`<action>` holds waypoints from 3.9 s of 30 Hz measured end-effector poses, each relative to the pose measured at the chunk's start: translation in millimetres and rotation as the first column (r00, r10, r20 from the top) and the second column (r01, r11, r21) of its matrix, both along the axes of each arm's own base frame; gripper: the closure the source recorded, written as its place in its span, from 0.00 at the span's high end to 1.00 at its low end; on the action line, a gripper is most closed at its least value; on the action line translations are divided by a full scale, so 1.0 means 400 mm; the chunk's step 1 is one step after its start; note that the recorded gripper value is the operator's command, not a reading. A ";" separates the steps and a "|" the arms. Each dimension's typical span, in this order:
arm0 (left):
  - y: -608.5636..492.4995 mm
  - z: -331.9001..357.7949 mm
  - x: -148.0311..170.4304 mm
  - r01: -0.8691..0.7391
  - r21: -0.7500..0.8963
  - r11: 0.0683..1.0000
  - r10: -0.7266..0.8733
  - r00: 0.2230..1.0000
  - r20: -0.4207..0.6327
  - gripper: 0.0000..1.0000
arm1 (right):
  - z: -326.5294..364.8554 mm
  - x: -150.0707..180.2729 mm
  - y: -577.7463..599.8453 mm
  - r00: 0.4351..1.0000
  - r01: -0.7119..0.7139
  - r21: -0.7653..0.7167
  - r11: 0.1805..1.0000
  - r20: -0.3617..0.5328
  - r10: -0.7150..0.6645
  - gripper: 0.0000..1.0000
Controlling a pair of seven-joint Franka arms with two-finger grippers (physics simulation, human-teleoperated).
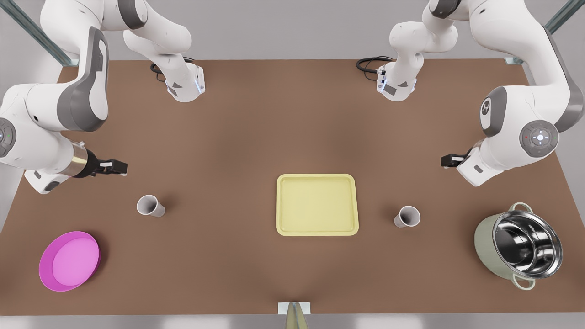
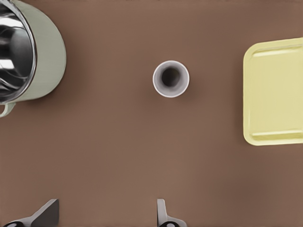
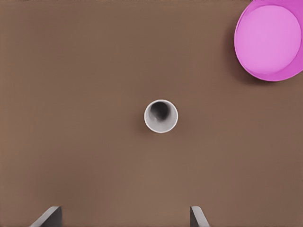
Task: Use both arms to respectively pick up the white IKEA cups from the middle-left and middle-right positions, then place the white IKEA cups onto the middle-middle tray, ensuring that the cups remain upright and do not tip over
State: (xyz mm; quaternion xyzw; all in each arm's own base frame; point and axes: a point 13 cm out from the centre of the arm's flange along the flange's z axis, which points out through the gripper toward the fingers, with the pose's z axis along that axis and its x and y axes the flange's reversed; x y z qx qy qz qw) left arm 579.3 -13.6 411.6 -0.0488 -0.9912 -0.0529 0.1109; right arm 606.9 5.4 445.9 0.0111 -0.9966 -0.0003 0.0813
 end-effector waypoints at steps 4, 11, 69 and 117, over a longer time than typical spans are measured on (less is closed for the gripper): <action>-0.001 -0.025 0.007 0.006 0.000 1.000 -0.006 1.000 -0.010 1.00 | -0.007 0.002 -0.001 1.000 0.000 0.000 1.000 0.003 0.000 1.00; 0.016 -0.469 0.173 -0.048 -0.101 0.994 0.046 0.999 -0.023 1.00 | -0.222 0.058 -0.072 0.996 0.029 0.000 1.000 -0.082 -0.029 1.00; -0.786 -0.740 0.079 -0.202 -0.192 0.960 0.202 0.979 -0.019 0.42 | -0.719 0.163 0.257 0.968 -0.201 0.106 0.974 0.173 0.181 0.21; -0.145 0.035 -0.045 0.007 0.056 0.998 -0.002 0.997 -0.077 1.00 | -0.603 0.074 1.199 0.818 -0.564 0.273 0.779 0.308 0.485 1.00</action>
